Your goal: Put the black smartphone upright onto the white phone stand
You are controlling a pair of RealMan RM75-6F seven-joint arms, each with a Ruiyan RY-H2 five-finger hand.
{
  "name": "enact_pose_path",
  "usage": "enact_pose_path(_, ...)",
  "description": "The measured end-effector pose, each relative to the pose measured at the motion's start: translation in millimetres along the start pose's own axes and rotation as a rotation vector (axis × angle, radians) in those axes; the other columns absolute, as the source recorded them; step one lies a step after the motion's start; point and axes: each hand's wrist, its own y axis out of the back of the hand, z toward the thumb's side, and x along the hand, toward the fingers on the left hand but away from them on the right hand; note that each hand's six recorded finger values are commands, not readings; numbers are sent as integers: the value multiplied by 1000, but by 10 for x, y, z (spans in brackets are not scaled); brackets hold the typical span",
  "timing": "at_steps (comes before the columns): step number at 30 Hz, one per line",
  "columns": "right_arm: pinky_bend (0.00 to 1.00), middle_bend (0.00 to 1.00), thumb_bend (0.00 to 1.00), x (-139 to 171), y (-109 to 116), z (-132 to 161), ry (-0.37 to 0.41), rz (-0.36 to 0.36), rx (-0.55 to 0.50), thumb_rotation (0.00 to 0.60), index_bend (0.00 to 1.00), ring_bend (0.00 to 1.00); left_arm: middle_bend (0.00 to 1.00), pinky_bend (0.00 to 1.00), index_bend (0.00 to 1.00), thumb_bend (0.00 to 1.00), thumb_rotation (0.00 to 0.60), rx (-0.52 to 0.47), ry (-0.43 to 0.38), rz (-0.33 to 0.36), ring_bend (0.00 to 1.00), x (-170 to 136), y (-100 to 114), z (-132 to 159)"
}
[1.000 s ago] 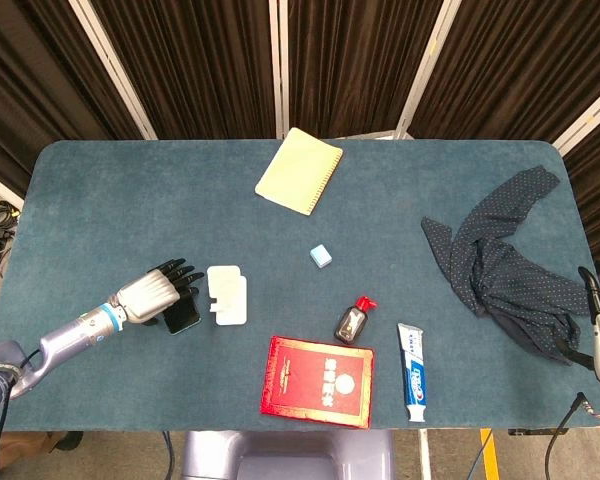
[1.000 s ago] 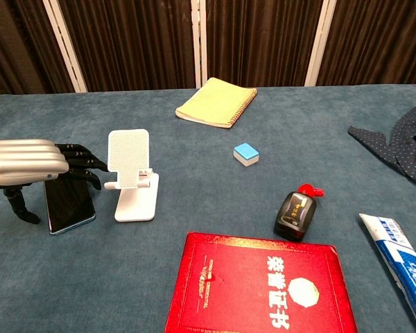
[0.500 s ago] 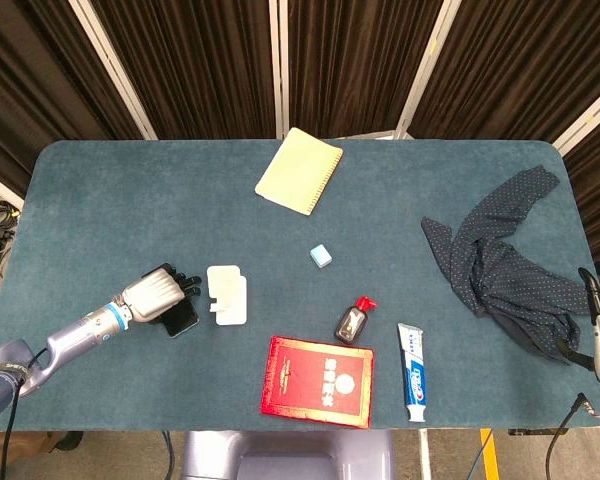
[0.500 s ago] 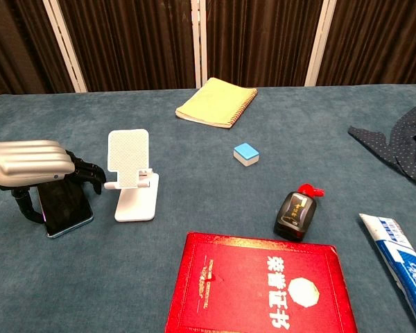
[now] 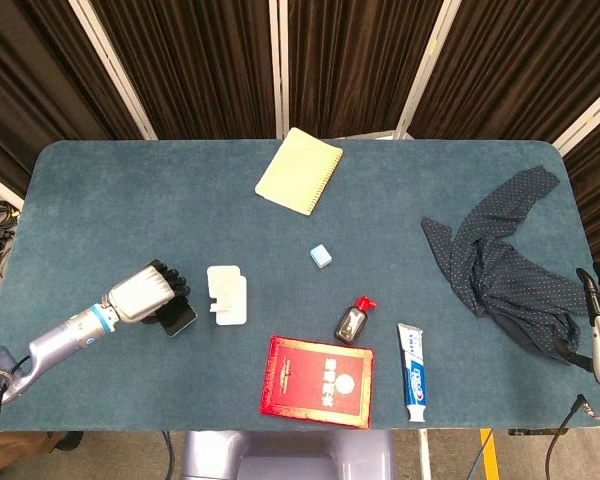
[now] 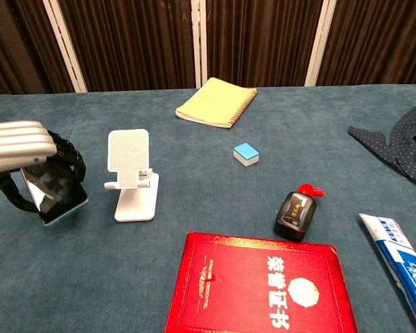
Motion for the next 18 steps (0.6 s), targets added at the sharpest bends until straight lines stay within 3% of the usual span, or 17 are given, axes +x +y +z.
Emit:
enact_pose_path(6,0,0,0,7,22,0,1,-5,-8,600,0,0,455,393,672,0,600,74,10,136,455,-114,377,-150)
enact_pose_path(11,0,0,0,6,42,0,1,-10,-16,600,0,0,455,393,673,0,600,229,-38,270,455,-91,817,-178)
enact_pose_path(18,0,0,0,7,51,-29,-7,-11,-21,600,0,0,443,382,652,0,600,471,-160,335,455,243,1194,-13)
